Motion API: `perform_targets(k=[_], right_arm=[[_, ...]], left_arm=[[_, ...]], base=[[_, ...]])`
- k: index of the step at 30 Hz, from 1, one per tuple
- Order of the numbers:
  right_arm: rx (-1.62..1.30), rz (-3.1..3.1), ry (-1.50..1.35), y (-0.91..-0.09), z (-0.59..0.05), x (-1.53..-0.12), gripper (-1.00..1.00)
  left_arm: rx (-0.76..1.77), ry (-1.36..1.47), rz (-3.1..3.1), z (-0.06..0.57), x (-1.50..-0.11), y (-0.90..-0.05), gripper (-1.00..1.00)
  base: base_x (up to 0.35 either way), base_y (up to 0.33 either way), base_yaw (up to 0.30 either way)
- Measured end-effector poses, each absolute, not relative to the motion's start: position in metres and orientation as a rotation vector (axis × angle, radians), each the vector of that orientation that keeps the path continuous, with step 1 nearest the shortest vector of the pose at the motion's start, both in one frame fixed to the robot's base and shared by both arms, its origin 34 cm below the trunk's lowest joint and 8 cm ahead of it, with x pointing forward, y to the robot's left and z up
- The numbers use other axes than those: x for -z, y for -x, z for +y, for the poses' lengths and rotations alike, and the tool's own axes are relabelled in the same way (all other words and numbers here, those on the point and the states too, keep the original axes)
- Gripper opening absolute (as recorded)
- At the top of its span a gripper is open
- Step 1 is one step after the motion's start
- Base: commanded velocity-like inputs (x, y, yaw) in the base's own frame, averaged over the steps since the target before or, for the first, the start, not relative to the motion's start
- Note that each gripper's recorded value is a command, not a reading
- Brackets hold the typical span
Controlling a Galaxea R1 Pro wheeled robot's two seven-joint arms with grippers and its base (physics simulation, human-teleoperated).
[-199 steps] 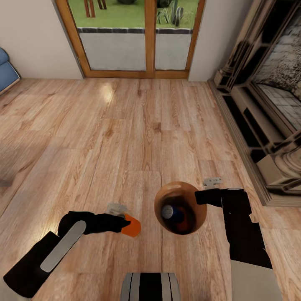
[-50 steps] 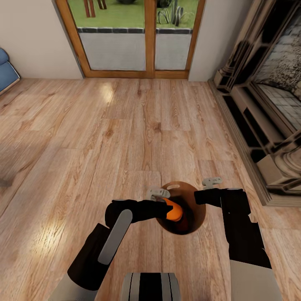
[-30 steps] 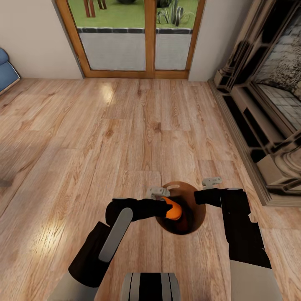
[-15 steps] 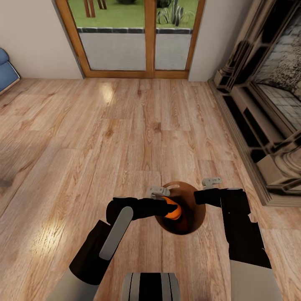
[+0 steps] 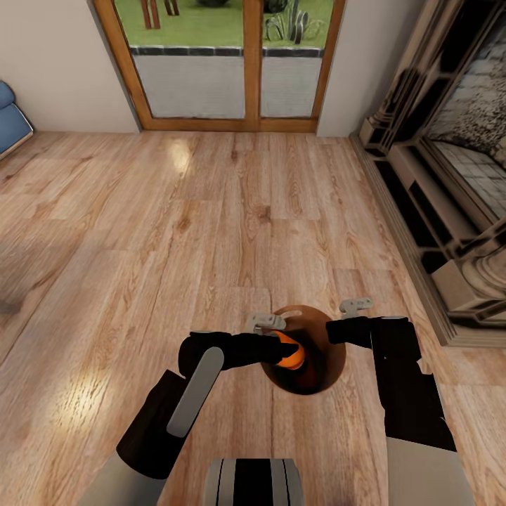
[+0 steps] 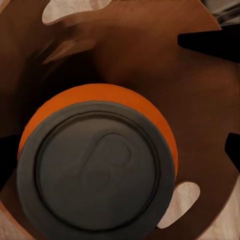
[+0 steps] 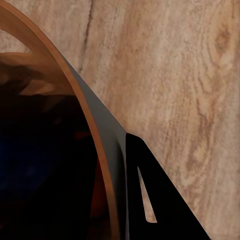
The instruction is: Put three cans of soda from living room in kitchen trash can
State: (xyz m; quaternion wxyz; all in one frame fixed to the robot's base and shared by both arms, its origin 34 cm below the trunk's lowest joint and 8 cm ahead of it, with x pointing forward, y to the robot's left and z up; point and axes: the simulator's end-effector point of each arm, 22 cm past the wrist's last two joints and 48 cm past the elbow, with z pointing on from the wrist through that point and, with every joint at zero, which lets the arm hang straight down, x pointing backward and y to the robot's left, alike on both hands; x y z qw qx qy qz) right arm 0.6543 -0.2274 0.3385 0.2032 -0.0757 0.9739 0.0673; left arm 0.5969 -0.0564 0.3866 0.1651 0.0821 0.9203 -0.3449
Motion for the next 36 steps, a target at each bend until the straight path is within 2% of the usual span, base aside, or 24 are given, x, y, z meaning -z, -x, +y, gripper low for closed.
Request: perform_targets(k=[10, 26, 31, 36], right_arm=[[-0.189, 2.717, 0.211, -0.654, -0.227, -0.339, -1.0], [-0.19, 2.717, 0.211, -0.654, -0.227, -0.339, -1.0], [-0.189, 2.717, 0.211, -0.654, -0.227, -0.339, -1.0], [-0.189, 2.717, 0.211, -0.654, -0.227, -0.339, -1.0]], left_arm=[[1.108, -0.23, 2.577, -0.07, -0.407, -0.594, 1.0], [1.091, -0.231, 2.575, -0.062, -0.406, -0.597, 1.0], [1.138, -0.166, 2.536, -0.018, -0.403, -0.616, 1.0], [1.217, -0.053, 2.44, 0.061, -0.413, -0.644, 1.0]], base=[[0.0, 0.0, 0.0], [0.0, 0.0, 0.0], [0.0, 0.0, 0.0], [0.0, 0.0, 0.0]])
